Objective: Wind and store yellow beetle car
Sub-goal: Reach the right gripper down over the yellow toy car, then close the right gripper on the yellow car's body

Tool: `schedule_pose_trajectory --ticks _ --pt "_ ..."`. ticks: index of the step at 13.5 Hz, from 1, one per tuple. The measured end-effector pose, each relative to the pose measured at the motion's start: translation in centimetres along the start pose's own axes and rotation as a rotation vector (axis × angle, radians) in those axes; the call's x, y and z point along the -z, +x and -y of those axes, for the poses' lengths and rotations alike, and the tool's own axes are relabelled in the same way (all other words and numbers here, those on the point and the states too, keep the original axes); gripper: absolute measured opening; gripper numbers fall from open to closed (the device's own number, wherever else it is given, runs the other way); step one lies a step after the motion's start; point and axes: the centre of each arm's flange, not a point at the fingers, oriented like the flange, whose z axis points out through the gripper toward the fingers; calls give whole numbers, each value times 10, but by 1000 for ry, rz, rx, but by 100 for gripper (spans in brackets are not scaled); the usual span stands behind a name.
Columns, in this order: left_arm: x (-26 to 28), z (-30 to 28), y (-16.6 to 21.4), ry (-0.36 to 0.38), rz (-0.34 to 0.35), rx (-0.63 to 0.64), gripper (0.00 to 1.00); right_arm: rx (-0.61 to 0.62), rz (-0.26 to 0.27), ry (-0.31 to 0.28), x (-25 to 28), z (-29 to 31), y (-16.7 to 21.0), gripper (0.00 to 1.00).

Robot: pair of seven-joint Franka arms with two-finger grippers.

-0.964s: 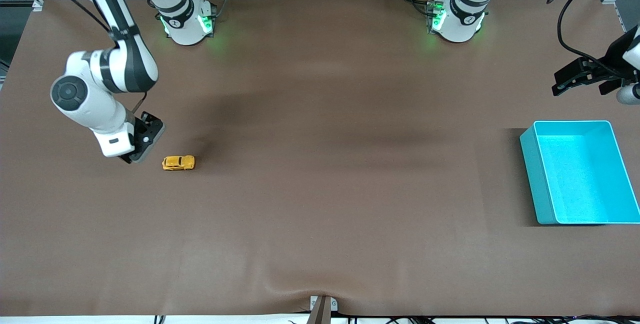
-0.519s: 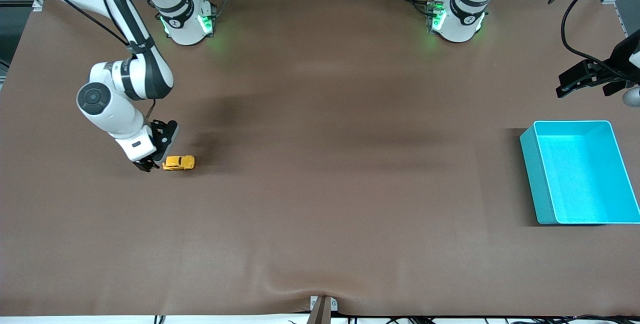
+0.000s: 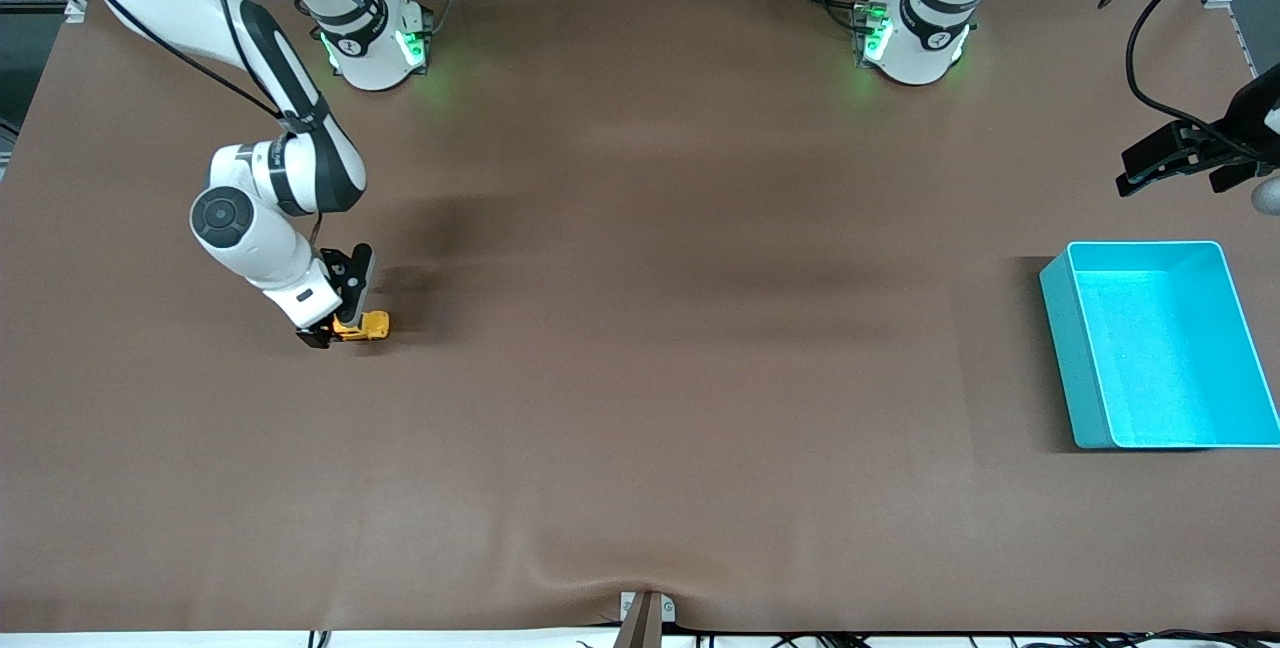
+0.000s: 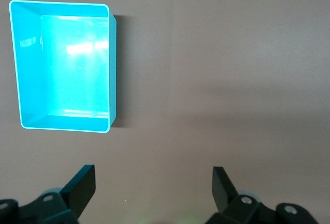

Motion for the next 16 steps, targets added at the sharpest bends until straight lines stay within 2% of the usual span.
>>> schedule_pose_trajectory --ticks 3,4,5,7,8,9,11,12,16 --pt "0 0 0 0 1 1 100 32 -1 -5 -9 0 4 93" --pt "-1 0 0 0 1 1 100 37 -2 -5 -10 1 6 84" --pt "-1 0 1 0 2 1 100 42 -3 -11 -9 1 8 84" --pt "-1 0 1 0 2 1 100 47 -6 -24 -10 0 11 67" --pt "-1 0 1 0 2 1 100 50 -7 -27 -10 0 11 67" --pt "-1 0 1 0 2 1 100 52 -8 -29 -11 -1 11 58" --pt "-1 0 1 0 2 1 100 54 -8 -31 -13 0 11 53" --pt "-1 0 1 0 2 1 100 54 -9 -35 -13 -1 11 43" --pt "-1 0 1 0 2 1 100 53 -9 -36 -12 -2 10 42"
